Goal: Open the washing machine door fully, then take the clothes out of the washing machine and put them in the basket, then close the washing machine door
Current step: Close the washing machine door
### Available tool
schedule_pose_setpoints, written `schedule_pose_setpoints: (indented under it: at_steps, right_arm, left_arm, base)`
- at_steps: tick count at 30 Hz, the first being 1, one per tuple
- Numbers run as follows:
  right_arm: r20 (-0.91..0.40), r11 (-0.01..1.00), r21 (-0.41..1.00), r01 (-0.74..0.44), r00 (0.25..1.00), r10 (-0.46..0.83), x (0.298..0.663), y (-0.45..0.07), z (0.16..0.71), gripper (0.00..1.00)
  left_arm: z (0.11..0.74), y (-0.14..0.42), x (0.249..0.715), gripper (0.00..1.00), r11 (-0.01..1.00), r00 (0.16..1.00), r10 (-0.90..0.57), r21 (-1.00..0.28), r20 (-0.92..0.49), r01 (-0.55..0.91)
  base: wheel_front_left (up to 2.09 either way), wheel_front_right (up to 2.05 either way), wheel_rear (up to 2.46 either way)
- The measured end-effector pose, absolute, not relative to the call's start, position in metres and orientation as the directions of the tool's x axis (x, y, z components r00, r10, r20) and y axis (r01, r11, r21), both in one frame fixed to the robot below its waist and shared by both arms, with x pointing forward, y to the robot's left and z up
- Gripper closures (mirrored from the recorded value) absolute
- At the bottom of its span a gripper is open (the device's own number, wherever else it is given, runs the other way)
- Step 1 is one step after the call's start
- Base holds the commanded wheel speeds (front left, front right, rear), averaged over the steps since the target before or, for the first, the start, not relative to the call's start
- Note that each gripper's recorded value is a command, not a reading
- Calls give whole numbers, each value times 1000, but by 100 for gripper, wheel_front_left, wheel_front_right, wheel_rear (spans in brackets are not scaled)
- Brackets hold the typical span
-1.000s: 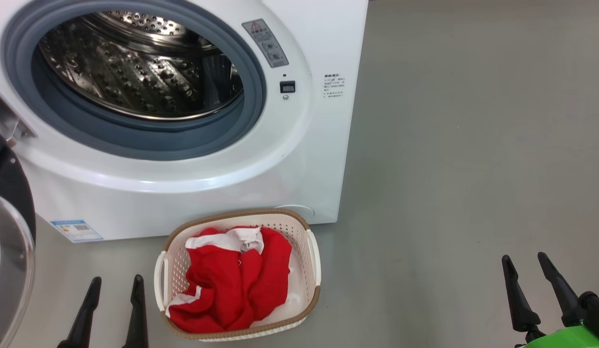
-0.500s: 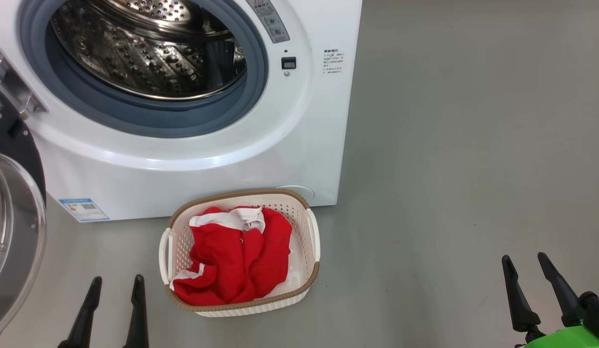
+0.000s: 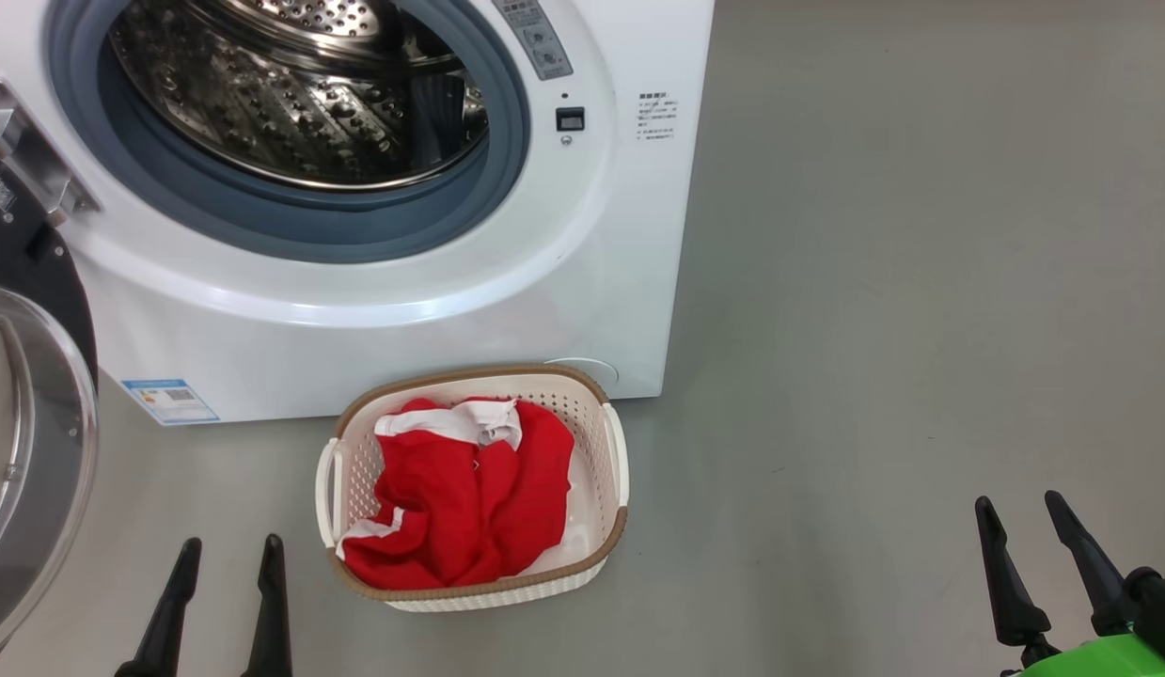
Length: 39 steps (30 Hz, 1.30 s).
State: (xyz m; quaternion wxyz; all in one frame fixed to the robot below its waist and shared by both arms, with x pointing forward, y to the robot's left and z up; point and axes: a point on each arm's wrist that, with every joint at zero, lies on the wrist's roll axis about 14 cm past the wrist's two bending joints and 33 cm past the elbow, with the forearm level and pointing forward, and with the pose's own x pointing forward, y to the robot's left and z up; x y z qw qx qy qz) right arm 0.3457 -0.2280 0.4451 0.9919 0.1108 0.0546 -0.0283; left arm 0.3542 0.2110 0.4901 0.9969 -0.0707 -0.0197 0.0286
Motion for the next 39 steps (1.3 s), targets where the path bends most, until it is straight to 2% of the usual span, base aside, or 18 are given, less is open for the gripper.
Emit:
schedule_pose_setpoints:
  at_steps: [14, 30, 39]
  right_arm:
    - [-118, 975, 220, -34, 991, 61, 360, -197, 443, 0]
    - [-123, 921, 215, -326, 926, 356, 379, -107, 440, 0]
    - [-96, 875, 207, -437, 881, 463, 389, -68, 449, 0]
  left_arm:
    - [491, 229, 339, 0, 973, 989, 144, -185, 33, -135]
    - [491, 271, 285, 0, 915, 937, 350, -222, 19, -337]
    - [487, 289, 252, 0, 871, 896, 443, -236, 2, -430]
  base:
    - [0, 0, 0]
    - [0, 0, 0]
    - [0, 0, 0]
